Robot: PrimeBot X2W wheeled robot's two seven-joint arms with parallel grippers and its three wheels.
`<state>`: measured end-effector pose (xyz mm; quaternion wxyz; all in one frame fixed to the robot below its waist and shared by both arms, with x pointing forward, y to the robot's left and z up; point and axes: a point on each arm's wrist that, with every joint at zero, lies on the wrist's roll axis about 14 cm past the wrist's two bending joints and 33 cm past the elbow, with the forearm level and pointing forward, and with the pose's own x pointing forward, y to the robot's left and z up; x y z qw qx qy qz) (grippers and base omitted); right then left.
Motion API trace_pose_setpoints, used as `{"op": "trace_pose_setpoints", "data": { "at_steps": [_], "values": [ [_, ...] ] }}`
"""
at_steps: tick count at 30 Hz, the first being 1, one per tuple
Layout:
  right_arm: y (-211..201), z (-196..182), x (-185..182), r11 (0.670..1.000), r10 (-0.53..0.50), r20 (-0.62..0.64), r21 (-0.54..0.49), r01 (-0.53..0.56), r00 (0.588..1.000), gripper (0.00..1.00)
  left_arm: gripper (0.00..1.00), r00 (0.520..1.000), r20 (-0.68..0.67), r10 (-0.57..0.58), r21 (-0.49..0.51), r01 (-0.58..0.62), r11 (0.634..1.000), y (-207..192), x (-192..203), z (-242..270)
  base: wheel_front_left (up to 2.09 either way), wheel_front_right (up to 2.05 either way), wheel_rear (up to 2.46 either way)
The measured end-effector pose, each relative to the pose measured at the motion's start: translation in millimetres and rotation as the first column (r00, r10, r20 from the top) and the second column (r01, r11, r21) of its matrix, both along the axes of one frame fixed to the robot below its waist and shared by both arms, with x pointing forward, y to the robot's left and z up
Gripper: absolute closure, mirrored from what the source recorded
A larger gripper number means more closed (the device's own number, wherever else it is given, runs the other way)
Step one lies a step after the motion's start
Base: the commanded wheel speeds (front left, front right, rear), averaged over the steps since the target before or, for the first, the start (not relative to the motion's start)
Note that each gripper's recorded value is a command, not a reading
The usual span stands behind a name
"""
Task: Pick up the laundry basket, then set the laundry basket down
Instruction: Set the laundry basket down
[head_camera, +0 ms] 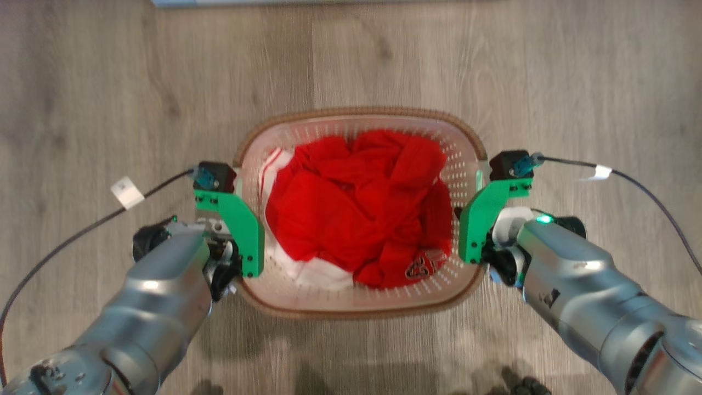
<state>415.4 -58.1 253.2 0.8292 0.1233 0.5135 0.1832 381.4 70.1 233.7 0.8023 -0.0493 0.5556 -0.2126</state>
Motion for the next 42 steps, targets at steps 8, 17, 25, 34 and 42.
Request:
{"op": "trace_pose_setpoints", "data": {
  "at_steps": [8, 17, 25, 34, 42],
  "values": [
    [-5.8, -47.1, 18.5, 0.999, -0.036, 0.007, -0.018, 0.036, 0.999, 1.0, 1.0, 1.0, -0.017, 0.013, -0.005, -0.013, 1.0, -5.7, 17.3, -43.6, 0.0, 0.0, 0.0],
    [-5.6, -91.4, 29.8, 0.998, -0.052, -0.027, -0.023, 0.051, 0.998, 1.0, 1.0, 0.999, -0.034, 0.02, 0.004, -0.02, 1.0, -5.2, 29.7, -85.5, 0.0, 0.0, 0.0],
    [-0.5, -121.9, 21.2, 0.999, -0.044, -0.086, -0.018, 0.042, 0.995, 1.0, 1.0, 0.996, -0.08, 0.032, 0.015, -0.03, 0.999, -1.3, 21.9, -112.9, 0.0, 0.0, 0.0],
    [5.0, -136.0, 20.8, 0.999, -0.038, -0.099, -0.01, 0.037, 0.994, 1.0, 1.0, 0.996, -0.084, 0.032, 0.029, -0.03, 0.999, 3.9, 23.4, -124.6, 0.0, 0.0, 0.0],
    [5.3, -141.7, 18.9, 0.999, -0.035, -0.11, -0.011, 0.034, 0.993, 1.0, 1.0, 0.996, -0.087, 0.034, 0.027, -0.032, 0.999, 3.7, 22.2, -129.2, 0.0, 0.0, 0.0]
  ]
}}
